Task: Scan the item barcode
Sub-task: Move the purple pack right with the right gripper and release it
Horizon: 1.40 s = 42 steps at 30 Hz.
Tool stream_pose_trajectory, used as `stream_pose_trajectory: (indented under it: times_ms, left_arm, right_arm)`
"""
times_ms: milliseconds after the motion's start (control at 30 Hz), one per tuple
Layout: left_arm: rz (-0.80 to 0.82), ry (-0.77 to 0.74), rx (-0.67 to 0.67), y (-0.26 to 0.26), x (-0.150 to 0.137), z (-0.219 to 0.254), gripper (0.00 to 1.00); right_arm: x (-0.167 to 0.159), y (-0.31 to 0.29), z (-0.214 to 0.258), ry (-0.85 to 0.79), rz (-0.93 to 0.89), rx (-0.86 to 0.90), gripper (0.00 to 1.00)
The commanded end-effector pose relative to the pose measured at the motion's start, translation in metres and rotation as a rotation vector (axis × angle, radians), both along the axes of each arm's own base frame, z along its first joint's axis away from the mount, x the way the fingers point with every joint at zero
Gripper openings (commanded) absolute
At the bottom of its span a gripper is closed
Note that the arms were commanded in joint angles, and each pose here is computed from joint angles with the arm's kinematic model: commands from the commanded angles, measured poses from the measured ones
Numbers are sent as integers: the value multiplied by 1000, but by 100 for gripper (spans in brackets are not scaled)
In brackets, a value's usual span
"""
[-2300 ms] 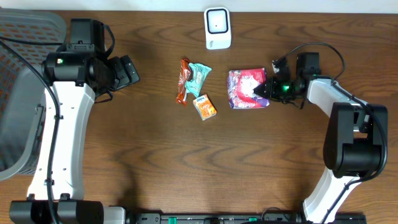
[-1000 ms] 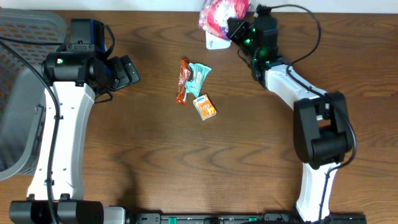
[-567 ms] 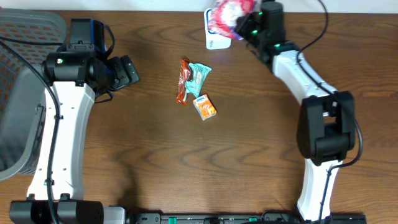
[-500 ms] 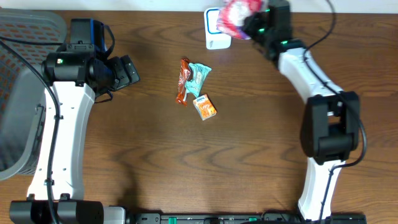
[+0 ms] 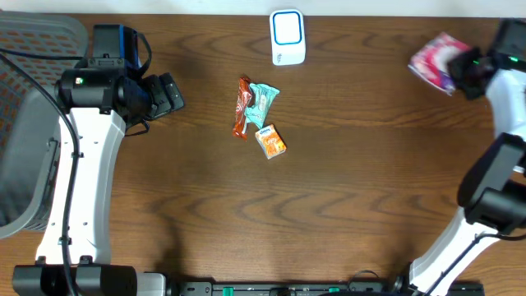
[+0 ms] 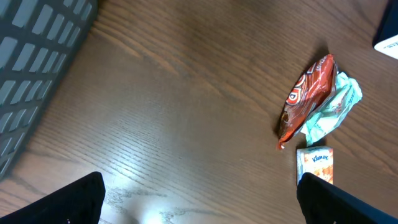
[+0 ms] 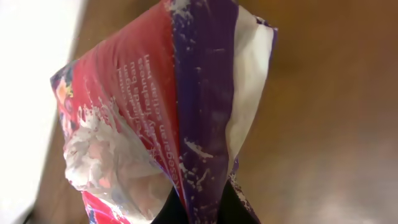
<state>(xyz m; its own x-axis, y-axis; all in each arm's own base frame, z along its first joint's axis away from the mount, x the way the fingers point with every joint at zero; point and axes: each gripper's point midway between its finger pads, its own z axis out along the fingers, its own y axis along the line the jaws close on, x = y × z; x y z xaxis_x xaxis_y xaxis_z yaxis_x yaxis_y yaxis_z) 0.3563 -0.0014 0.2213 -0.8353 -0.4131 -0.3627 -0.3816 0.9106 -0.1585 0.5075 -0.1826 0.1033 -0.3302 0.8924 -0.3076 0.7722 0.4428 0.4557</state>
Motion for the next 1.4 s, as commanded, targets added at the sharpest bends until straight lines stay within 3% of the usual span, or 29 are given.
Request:
stream_pose_trajectory:
  times_ms: [0, 167, 300, 333, 367, 433, 600, 900, 1100, 1233, 1367]
  left_arm:
    - [10, -17, 6, 2, -1, 6, 98]
    - [10, -17, 6, 2, -1, 6, 98]
    - [10, -17, 6, 2, -1, 6, 98]
    - [10, -17, 6, 2, -1, 6, 98]
    - [10, -17, 6, 2, -1, 6, 98]
    - [10, -17, 6, 2, -1, 6, 98]
    - [10, -17, 6, 2, -1, 6, 98]
    - [10, -17, 6, 2, -1, 6, 98]
    - [10, -17, 6, 2, -1, 6, 98]
    - [10, -17, 6, 2, -1, 6, 98]
    - [10, -17, 6, 2, -1, 6, 98]
  right_arm:
    - [-18, -45, 23, -14, -103, -58, 1]
    - [-36, -77, 19, 5, -202, -64, 1]
    - [-47, -97, 7, 20, -404, -55, 1]
    - [-43, -99, 5, 6, -405, -58, 12]
    - [-39, -100, 4, -7, -403, -57, 31]
    - [-28, -100, 4, -49, -374, -47, 41]
    - [-3, -83, 18, -139, -178, -41, 55]
    - [21, -21, 75, -285, 189, -79, 59]
    - [33, 79, 114, -434, 631, -79, 72]
    - [22, 149, 101, -381, 770, 62, 80]
    - [5, 211, 85, -288, 906, 97, 82]
